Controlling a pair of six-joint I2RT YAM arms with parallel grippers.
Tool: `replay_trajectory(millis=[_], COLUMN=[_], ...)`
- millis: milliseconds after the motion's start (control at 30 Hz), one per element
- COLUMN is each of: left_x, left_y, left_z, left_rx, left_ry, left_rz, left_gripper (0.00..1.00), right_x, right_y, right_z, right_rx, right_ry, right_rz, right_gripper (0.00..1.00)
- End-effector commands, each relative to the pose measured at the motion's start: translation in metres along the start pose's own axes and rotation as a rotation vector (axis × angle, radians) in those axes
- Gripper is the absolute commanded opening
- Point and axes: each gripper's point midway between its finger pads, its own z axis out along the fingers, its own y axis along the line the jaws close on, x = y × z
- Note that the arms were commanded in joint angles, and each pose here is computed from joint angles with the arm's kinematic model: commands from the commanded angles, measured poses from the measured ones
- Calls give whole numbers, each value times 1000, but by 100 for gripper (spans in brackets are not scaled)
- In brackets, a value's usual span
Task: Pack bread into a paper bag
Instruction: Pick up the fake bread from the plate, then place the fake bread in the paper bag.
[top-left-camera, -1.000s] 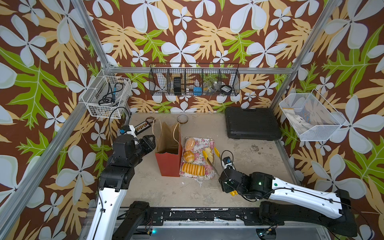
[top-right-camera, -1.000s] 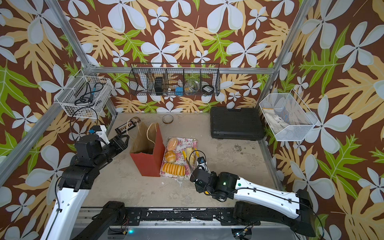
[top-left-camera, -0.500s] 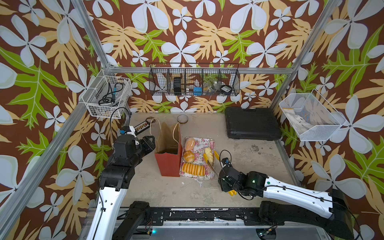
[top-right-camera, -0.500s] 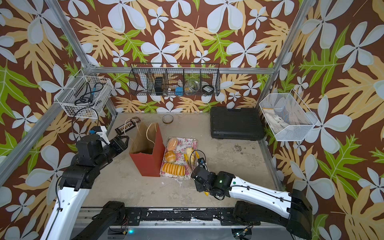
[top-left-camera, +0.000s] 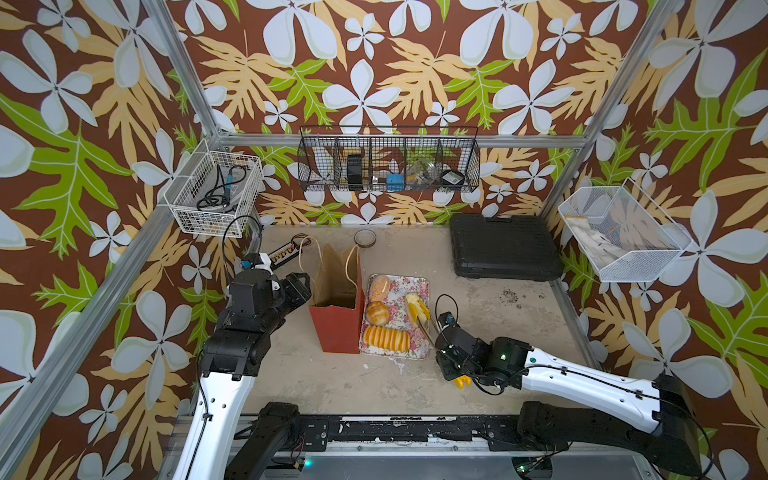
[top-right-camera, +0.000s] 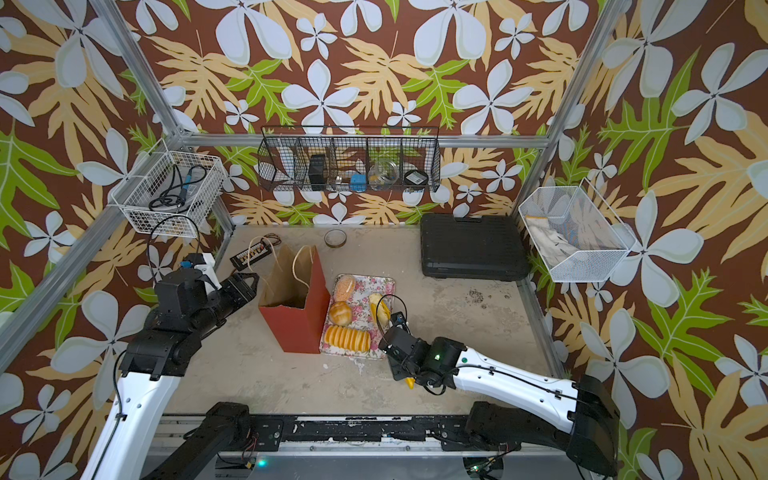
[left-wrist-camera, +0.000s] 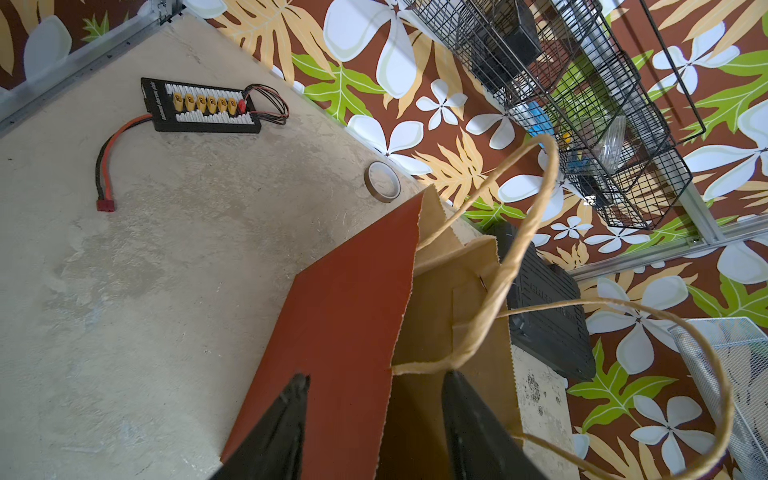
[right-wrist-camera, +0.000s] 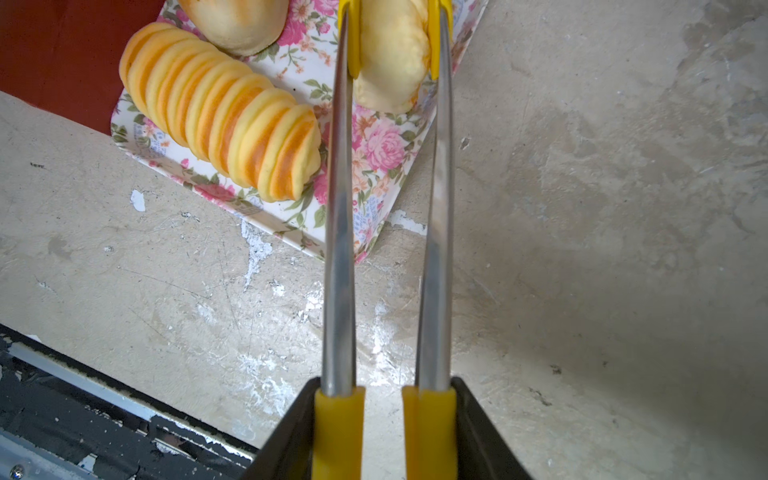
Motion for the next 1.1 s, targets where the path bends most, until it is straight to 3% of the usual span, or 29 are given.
replay_trajectory(millis=[0, 300, 567, 700, 833, 1067], left_x=[-3, 0, 1, -2, -12, -30], left_y=[0, 8, 15, 13, 11, -3], left_z=[0, 8, 18, 14, 0, -28], left_rx=[0, -23, -47, -46, -54, -34], left_ry=[-12, -24, -28, -41, -79, -131], left_rz=[9, -2, -11, -8, 3, 16], left_gripper=[56, 56, 56, 55, 56, 56], right_x=[-23, -117, -152, -151, -146, -130], right_y=[-2, 18, 90, 133, 148, 170], right_z=[-21, -148, -237, -247, -235, -216], right_rx=[18, -99, -220, -251, -219, -309], right_ry=[-70, -333, -519, -534, -516, -473], right_rz=[-3, -39, -207, -309, -352, -373], right_gripper=[6, 4, 6, 8, 8, 10])
